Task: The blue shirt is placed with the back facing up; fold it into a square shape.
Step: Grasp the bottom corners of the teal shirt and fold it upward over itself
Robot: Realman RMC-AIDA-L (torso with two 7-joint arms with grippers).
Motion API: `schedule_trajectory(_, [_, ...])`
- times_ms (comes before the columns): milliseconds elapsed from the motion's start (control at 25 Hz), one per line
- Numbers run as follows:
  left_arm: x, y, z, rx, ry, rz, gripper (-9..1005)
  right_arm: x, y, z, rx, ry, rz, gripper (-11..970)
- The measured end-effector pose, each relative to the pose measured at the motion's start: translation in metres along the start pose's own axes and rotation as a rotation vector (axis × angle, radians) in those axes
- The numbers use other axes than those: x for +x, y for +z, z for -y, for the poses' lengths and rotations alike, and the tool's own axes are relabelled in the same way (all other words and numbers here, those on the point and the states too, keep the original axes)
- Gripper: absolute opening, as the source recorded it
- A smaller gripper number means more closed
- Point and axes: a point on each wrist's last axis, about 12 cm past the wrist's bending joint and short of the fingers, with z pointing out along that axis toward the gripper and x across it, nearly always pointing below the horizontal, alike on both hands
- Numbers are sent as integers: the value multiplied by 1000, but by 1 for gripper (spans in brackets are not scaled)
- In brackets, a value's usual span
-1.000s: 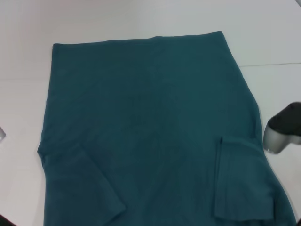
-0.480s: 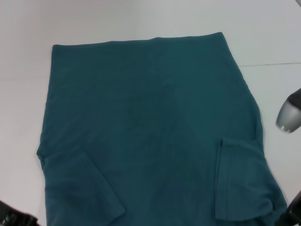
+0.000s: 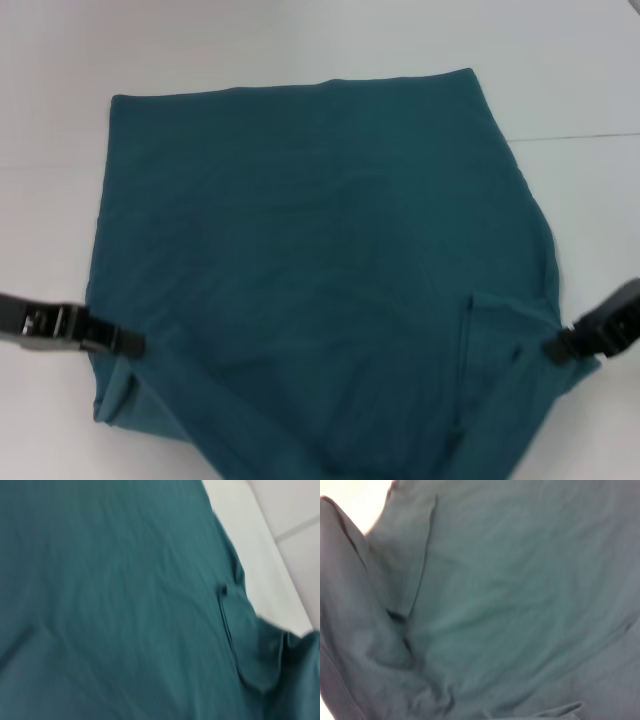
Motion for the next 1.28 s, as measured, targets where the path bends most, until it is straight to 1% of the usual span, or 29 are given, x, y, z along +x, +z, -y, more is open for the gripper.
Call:
schedule_trajectory(240, [-7, -2, -11, -45, -20, 126, 62, -8, 2, 5, 20, 7, 112, 62])
schedule_trajectory(320, [-7, -3, -17, -76, -31, 170, 62, -8, 6, 10, 33, 37, 155, 61])
schedule_trajectory(360, [-7, -3, -17, -76, -31, 170, 62, -8, 6, 10, 33, 37, 155, 61])
schedule_trajectory(520, [-7, -5, -23, -98, -30, 242, 61, -7, 11, 16, 32, 68, 221, 61])
schedule_trajectory(640, [-8, -7, -27, -113, -19, 292, 61, -6, 12, 21, 53, 90, 261, 61])
schedule_trajectory(680, [-10, -5, -31, -137, -7, 329, 61, -3, 15, 29, 77, 123, 300, 61])
schedule_trajectory(840, [-9, -5, -33, -149, -9, 344, 61, -1, 18, 33, 88, 141, 321, 62])
schedule_trajectory(880, [-8, -5, -35, -155, -11, 352, 61, 0, 19, 36, 104, 154, 334, 62])
schedule_trajectory(1280, [-11, -4, -39, -184, 5, 405, 62, 0, 17, 48, 162, 198, 419, 70])
